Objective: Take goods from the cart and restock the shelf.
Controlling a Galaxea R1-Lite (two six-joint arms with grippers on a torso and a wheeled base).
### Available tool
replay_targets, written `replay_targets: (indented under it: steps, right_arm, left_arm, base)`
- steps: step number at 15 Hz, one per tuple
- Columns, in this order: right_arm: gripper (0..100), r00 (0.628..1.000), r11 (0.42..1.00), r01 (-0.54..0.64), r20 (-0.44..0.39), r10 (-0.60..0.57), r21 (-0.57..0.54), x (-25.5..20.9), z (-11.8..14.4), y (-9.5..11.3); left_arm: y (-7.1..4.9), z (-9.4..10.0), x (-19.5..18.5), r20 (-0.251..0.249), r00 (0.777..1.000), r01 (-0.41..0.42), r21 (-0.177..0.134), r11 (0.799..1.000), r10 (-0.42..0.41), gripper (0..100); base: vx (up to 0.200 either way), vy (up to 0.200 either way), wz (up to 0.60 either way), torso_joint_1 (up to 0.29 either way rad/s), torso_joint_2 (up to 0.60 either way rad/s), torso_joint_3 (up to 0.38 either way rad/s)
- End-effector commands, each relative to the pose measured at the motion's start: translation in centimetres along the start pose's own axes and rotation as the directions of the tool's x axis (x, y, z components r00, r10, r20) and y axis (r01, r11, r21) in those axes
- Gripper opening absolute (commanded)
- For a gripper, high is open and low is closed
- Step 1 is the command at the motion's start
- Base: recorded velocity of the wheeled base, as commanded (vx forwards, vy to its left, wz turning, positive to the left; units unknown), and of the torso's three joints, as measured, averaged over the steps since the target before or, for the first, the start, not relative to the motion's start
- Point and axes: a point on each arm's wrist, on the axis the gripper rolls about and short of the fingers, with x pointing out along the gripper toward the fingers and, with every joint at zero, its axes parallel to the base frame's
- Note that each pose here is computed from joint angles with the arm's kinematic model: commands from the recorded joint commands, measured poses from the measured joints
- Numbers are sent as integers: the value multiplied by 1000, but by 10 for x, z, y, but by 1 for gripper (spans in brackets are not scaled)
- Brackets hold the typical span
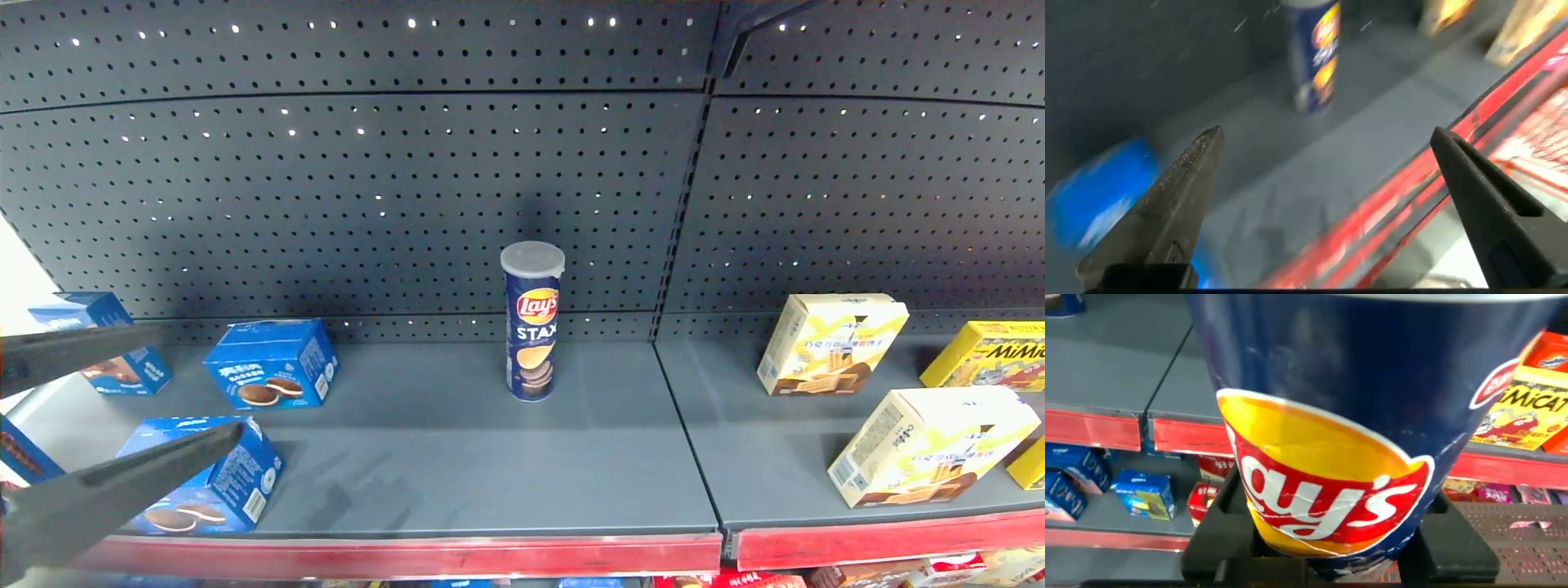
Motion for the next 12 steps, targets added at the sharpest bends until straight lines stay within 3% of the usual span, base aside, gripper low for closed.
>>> replay_targets:
  steps: [1,3,4,6,7,8,10,12]
  right_arm:
    - [0,1000,1000,17,10,-17,-1,-1,1,0]
    - [0,1000,1000,20,13,-20,-1,-2,2,0]
    - [0,1000,1000,28,14,-28,-1,-2,3,0]
    - [0,999,999,39,8,-39,0,-1,2,1]
    - [0,999,999,38,6,-38,0,-1,2,1]
    - [0,999,999,40,4,-40,0,-1,2,1]
    - [0,999,999,40,3,-40,1,-1,2,1]
    - [0,999,999,38,-11,-38,2,-1,1,1]
  left_arm:
    - [14,-26,64,-87,989,119,-49,992,-123,100]
    - [20,-34,85,-111,983,141,-67,988,-148,100]
    - [26,-40,103,-129,972,182,-113,977,-196,100]
    - [39,-45,127,-81,974,200,-145,969,-213,100]
    - [47,-48,142,-27,967,248,-136,959,-254,100]
    - [49,-49,145,-15,963,264,-134,955,-268,100]
    - [76,-61,177,55,948,318,-104,942,-314,100]
    - [92,-68,195,77,941,334,-90,938,-328,100]
  base:
    - [0,0,0,0,0,0]
    - [0,0,0,0,0,0]
    - [0,0,0,0,0,0]
    - [0,0,0,0,0,0]
    - [0,0,0,0,0,0]
    - [0,0,0,0,0,0]
    - [0,0,0,0,0,0]
    - [0,0,0,0,0,0]
